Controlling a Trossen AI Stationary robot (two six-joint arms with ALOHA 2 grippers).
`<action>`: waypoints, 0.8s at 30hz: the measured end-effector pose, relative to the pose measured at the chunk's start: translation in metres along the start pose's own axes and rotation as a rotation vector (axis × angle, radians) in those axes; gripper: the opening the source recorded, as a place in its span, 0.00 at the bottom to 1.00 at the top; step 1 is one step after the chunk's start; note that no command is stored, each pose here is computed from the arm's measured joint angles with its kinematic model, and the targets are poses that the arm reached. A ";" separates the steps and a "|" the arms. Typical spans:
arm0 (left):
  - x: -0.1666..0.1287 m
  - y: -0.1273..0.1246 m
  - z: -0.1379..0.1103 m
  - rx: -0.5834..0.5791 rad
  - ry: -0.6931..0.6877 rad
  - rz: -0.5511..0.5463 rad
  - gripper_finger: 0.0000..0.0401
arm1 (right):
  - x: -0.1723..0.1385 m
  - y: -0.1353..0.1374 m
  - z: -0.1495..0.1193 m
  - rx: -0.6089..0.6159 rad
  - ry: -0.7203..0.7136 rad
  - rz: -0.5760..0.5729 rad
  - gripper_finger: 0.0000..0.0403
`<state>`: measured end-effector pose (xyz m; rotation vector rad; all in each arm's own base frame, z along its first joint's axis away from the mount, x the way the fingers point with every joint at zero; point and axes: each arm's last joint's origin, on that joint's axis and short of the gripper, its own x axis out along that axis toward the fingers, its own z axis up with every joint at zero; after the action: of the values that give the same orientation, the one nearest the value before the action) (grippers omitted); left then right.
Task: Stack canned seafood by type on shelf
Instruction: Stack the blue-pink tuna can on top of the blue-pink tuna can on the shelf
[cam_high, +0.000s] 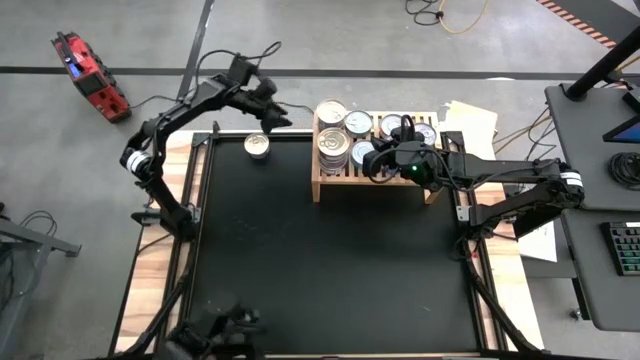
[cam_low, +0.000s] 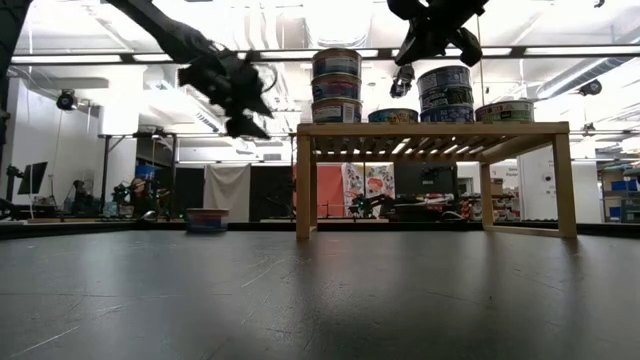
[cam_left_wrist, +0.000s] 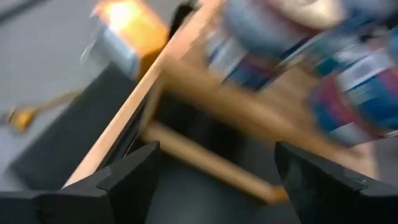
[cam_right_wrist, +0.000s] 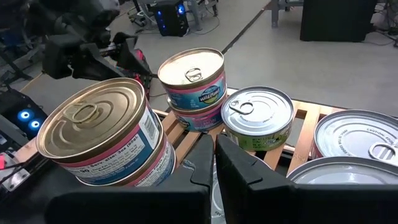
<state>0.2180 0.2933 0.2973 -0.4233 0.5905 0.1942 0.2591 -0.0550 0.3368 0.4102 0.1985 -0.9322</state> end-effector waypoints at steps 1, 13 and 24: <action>-0.003 0.004 -0.004 -0.034 0.030 0.030 0.73 | 0.000 0.000 0.000 -0.003 0.000 0.000 0.02; 0.005 0.027 -0.073 -0.208 0.502 0.446 0.17 | 0.004 0.002 -0.003 -0.074 0.010 -0.006 0.02; 0.018 0.036 -0.097 -0.198 0.511 0.550 0.02 | 0.011 0.003 -0.008 -0.097 0.026 -0.015 0.02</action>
<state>0.1738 0.2842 0.2018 -0.4980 1.1936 0.6869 0.2678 -0.0579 0.3271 0.3324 0.2701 -0.9286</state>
